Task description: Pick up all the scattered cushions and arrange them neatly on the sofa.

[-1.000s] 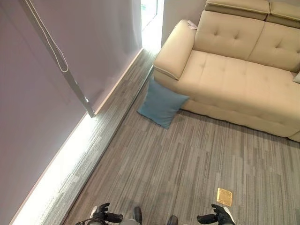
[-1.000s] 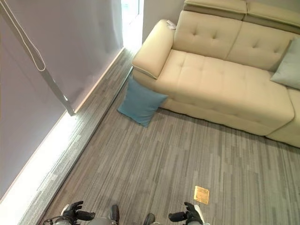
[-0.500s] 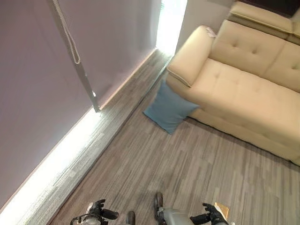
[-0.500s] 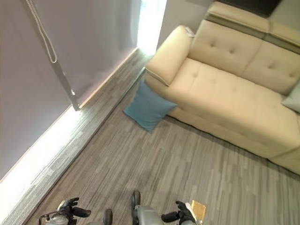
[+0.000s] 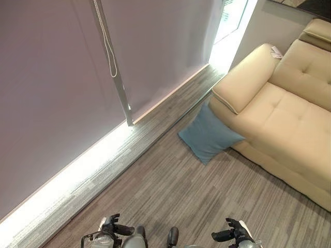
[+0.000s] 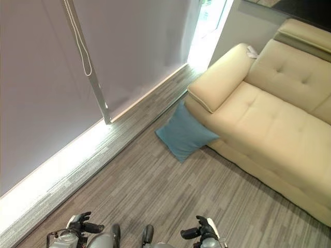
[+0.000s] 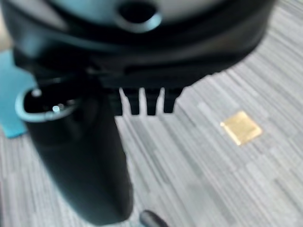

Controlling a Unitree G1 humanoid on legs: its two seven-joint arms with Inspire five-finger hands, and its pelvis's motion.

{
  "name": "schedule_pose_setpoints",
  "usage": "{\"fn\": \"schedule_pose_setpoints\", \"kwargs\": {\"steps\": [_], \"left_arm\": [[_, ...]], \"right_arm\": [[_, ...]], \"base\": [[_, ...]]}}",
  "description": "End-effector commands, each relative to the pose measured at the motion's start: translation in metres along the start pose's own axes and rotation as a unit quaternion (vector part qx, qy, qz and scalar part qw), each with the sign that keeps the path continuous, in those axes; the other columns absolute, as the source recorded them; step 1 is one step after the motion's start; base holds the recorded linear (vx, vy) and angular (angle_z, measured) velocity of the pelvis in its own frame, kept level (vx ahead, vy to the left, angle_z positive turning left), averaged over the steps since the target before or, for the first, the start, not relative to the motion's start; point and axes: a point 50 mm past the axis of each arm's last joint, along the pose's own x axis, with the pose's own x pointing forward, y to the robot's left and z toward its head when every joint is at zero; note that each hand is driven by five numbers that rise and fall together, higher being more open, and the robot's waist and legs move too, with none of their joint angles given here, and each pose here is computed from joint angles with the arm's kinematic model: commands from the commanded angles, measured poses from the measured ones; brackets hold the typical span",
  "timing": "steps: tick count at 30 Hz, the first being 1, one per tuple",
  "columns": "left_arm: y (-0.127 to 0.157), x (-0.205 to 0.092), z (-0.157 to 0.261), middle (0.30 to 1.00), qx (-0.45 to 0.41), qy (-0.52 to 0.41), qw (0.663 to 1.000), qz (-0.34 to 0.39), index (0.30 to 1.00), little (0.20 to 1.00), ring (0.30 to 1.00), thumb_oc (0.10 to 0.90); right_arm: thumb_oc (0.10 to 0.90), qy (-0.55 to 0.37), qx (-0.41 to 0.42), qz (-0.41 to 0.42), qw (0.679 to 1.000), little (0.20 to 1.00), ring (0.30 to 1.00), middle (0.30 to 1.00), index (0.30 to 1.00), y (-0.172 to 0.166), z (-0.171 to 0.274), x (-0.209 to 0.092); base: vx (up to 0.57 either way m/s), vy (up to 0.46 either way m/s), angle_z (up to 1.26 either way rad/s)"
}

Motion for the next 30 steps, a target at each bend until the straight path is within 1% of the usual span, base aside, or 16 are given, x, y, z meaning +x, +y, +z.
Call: {"fn": "schedule_pose_setpoints", "kwargs": {"steps": [1,5,12,21,23,28,30], "left_arm": [[0.008,-0.002,-0.010,0.900,0.012,0.002,1.000,0.008,0.900,0.900,0.900,0.800],[0.010,-0.002,-0.015,0.900,0.010,0.011,1.000,0.009,0.900,0.900,0.900,0.800],[0.017,-0.001,-0.010,0.900,0.016,0.007,1.000,0.018,0.900,0.900,0.900,0.800],[0.015,-0.001,-0.012,0.900,0.015,0.010,1.000,0.013,0.900,0.900,0.900,0.800],[0.014,-0.001,-0.012,0.900,0.026,0.010,1.000,0.009,0.900,0.900,0.900,0.800],[0.005,-0.003,-0.020,0.900,0.048,0.018,0.999,-0.007,0.900,0.900,0.900,0.800],[-0.001,-0.002,-0.010,0.900,0.055,0.000,0.998,-0.021,0.900,0.900,0.900,0.800]], "right_arm": [[0.800,0.020,0.003,-0.023,1.000,0.900,0.900,0.900,0.900,-0.011,-0.021,-0.004],[0.800,0.023,0.002,-0.021,1.000,0.900,0.900,0.900,0.900,-0.009,-0.022,-0.004],[0.800,-0.017,0.000,-0.014,1.000,0.900,0.900,0.900,0.900,-0.006,0.002,0.000],[0.800,-0.040,-0.011,-0.025,0.999,0.900,0.900,0.900,0.900,-0.014,0.016,0.002],[0.800,-0.040,-0.014,-0.028,0.999,0.900,0.900,0.900,0.900,-0.016,0.016,0.002],[0.800,-0.011,-0.007,-0.022,1.000,0.900,0.900,0.900,0.900,-0.013,-0.003,-0.001],[0.800,-0.003,0.007,-0.026,1.000,0.900,0.900,0.900,0.900,-0.014,-0.009,-0.001]], "base": [[0.18,0.103,-0.40],[0.22,0.160,-0.36],[0.20,0.193,-0.31],[0.23,0.000,-0.30],[0.21,-0.072,-0.29],[0.29,-0.096,0.11],[0.17,-0.163,-0.05]]}}
